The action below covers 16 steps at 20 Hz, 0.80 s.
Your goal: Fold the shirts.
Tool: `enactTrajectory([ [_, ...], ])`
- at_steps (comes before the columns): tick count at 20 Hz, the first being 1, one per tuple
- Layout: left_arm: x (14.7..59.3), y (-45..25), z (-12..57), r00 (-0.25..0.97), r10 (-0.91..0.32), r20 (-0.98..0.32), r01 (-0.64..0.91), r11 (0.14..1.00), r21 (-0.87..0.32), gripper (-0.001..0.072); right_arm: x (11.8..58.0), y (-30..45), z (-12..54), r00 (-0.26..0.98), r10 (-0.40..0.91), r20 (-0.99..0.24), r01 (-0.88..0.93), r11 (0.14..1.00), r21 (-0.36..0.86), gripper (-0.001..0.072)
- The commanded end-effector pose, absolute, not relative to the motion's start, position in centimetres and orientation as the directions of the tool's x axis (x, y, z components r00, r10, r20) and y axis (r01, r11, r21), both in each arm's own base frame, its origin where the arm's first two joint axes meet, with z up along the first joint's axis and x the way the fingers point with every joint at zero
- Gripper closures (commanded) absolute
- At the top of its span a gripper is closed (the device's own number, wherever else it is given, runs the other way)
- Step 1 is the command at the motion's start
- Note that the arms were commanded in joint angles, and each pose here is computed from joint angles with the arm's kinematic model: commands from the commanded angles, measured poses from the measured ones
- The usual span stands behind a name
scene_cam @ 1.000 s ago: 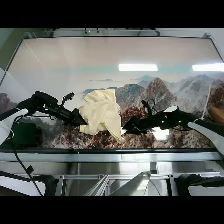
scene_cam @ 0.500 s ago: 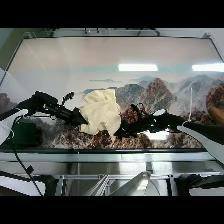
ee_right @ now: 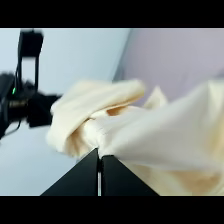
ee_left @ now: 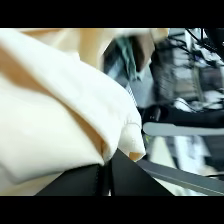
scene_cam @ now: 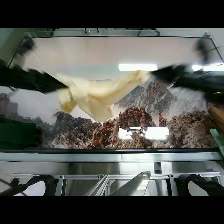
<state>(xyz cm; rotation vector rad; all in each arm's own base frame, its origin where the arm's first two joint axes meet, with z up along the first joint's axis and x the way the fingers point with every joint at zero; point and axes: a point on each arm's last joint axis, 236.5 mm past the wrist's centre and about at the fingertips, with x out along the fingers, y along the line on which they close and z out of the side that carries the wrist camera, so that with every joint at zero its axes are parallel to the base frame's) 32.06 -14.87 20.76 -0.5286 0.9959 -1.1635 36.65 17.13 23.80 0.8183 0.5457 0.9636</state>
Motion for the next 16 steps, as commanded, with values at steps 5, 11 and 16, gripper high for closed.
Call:
enactTrajectory([
  [5,23.9,-12.0,45.0,0.682,-0.701,-0.207,0.699,0.709,-0.095,0.0679,25.8,5.6,48.5,0.853,0.479,0.207,-0.518,0.823,0.232,0.0696],
  [11,22.7,-14.3,40.3,0.547,-0.792,-0.27,0.759,0.606,-0.238,0.0679,25.5,7.3,48.2,0.833,0.524,0.178,-0.552,0.813,0.187,0.0695],
  [16,28.5,-16.9,27.1,0.256,-0.885,-0.39,0.649,0.456,-0.609,0.0679,30.9,4.6,39.8,0.858,0.511,-0.058,-0.465,0.819,0.335,0.0695],
])
